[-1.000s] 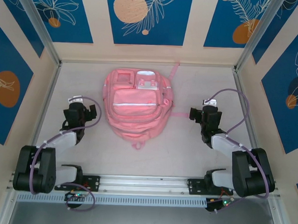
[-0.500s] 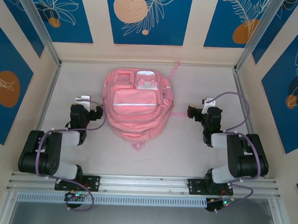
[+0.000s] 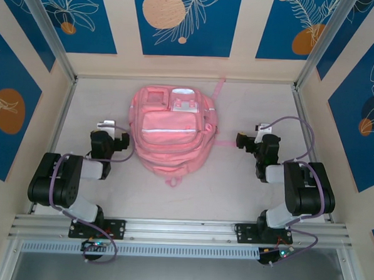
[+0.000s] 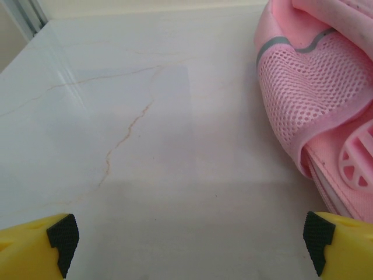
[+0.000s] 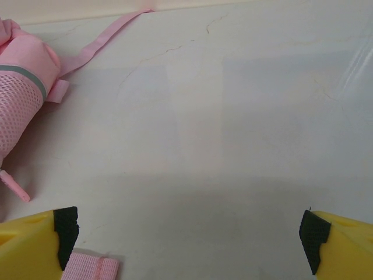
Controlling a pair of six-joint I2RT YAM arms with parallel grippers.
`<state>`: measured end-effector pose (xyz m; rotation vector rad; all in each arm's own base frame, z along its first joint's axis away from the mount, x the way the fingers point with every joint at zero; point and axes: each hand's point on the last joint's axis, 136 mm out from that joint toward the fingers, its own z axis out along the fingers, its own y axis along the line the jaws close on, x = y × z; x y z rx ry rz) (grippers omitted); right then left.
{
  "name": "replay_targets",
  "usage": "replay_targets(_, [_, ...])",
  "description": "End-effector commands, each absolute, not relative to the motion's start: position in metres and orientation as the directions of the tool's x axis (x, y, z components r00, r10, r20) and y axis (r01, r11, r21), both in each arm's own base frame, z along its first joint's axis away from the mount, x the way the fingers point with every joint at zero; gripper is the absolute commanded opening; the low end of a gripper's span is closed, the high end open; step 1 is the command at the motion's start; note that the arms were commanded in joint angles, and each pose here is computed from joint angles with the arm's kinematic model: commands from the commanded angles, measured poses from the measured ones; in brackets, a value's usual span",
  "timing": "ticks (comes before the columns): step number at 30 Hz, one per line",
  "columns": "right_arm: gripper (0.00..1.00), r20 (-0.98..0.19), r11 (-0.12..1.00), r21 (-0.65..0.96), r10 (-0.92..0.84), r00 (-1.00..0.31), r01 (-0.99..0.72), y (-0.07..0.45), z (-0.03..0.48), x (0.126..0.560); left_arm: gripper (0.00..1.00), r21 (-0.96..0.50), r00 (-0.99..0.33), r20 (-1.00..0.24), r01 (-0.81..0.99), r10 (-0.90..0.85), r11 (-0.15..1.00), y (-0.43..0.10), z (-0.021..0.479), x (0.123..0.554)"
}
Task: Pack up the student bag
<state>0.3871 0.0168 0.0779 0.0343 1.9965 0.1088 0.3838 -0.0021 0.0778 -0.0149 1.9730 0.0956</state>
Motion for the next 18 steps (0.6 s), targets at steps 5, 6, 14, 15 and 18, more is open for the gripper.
replay_targets(5, [0.99, -0.927, 0.994, 0.106, 0.083, -0.367, -0.041, 0.019, 0.093, 0.397, 1.00, 0.085, -0.374, -0.923, 0.032, 0.091, 0.996, -0.018, 0.088, 0.395])
replay_targets(6, [0.99, -0.927, 0.994, 0.106, 0.084, -0.367, -0.040, 0.018, 0.093, 0.396, 1.00, 0.084, -0.373, -0.924, 0.033, 0.090, 0.996, -0.018, 0.089, 0.395])
replay_targets(14, [0.99, -0.927, 0.994, 0.106, 0.083, -0.366, -0.041, 0.019, 0.094, 0.397, 1.00, 0.085, -0.377, -0.922, 0.031, 0.091, 0.996, -0.018, 0.088, 0.396])
replay_targets(15, [0.99, -0.927, 0.994, 0.106, 0.083, -0.365, -0.041, 0.019, 0.094, 0.397, 1.00, 0.085, -0.376, -0.922, 0.027, 0.089, 0.996, -0.018, 0.088, 0.396])
replay_targets(18, [0.99, -0.927, 0.994, 0.105, 0.083, -0.365, -0.041, 0.019, 0.094, 0.397, 1.00, 0.086, -0.373, -0.924, 0.019, 0.087, 0.996, -0.016, 0.089, 0.395])
